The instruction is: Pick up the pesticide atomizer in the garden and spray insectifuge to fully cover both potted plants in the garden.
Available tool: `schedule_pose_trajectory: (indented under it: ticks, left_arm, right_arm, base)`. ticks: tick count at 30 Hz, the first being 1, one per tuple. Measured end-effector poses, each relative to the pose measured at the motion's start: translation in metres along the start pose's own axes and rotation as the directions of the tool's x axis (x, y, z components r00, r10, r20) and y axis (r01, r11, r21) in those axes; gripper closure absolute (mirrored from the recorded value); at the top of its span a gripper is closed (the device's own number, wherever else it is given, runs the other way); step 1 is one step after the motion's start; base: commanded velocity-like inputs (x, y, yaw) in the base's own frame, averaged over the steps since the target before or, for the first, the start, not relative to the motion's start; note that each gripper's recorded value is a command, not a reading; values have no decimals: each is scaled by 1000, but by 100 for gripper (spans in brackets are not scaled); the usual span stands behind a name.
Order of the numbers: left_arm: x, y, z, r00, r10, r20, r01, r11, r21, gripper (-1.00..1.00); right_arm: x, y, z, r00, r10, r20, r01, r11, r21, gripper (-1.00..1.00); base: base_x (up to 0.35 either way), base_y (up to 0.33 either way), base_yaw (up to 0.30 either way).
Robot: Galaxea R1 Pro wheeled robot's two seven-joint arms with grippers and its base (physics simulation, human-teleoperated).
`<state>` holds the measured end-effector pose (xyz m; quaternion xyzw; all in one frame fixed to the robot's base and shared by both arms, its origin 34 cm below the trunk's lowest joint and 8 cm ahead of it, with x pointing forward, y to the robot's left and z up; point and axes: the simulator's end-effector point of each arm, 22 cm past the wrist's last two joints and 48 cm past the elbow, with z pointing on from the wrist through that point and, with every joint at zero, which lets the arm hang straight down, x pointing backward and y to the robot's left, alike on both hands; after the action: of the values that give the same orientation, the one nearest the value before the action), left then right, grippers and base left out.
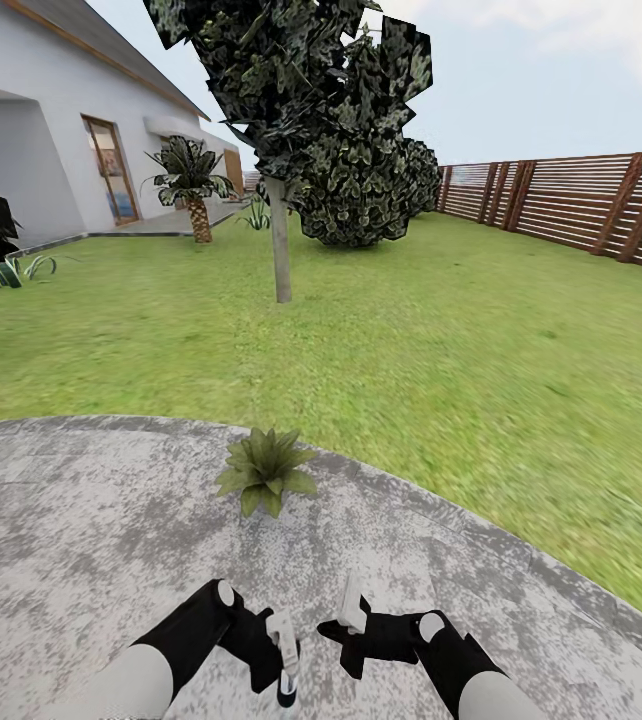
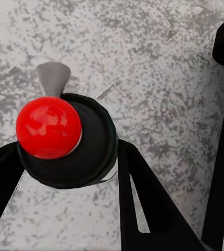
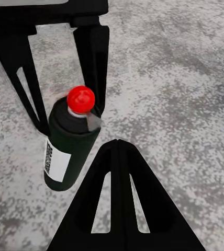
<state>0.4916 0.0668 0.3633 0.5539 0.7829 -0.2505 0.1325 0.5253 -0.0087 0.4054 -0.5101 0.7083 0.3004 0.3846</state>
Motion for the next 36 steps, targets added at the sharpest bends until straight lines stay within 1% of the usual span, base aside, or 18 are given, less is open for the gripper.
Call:
schedule_pose_trajectory:
  ticks: [7, 12, 15, 17, 22, 26, 36]
  left_arm:
    - [-2, 1, 0, 1000, -4, 7, 4, 1000, -4, 100]
    - [-7, 1, 1, 1000, -15, 27, 16, 1000, -8, 100]
    - [-7, 9, 0, 999, -19, 32, 20, 999, -42, 100]
    - [-7, 11, 0, 999, -21, 36, 23, 998, -52, 100]
    - [-9, 10, 1, 999, -21, 40, 23, 998, -52, 100]
    - [-19, 4, 6, 999, -13, 50, 15, 999, -42, 100]
    - [-22, 4, 6, 998, -12, 54, 14, 999, -41, 100]
  right_arm:
    - [0, 0, 0, 1000, -1, 0, 1, 1000, 0, 100]
    - [0, -1, 0, 1000, -2, 0, 2, 1000, 1, 100]
    - [0, -1, 0, 1000, -2, 0, 2, 1000, 2, 100]
    - [0, -1, 0, 1000, -2, 0, 2, 1000, 2, 100]
    - [0, -1, 0, 1000, -2, 0, 2, 1000, 2, 100]
    - [0, -1, 0, 1000, -2, 0, 2, 1000, 2, 100]
    - [0, -1, 0, 1000, -2, 0, 2, 1000, 2, 100]
  base:
    - [0, 0, 0]
    - [0, 0, 0]
    - [0, 0, 0]
    - [0, 0, 0]
    - [0, 0, 0]
    - [0, 0, 0]
    - [0, 0, 0]
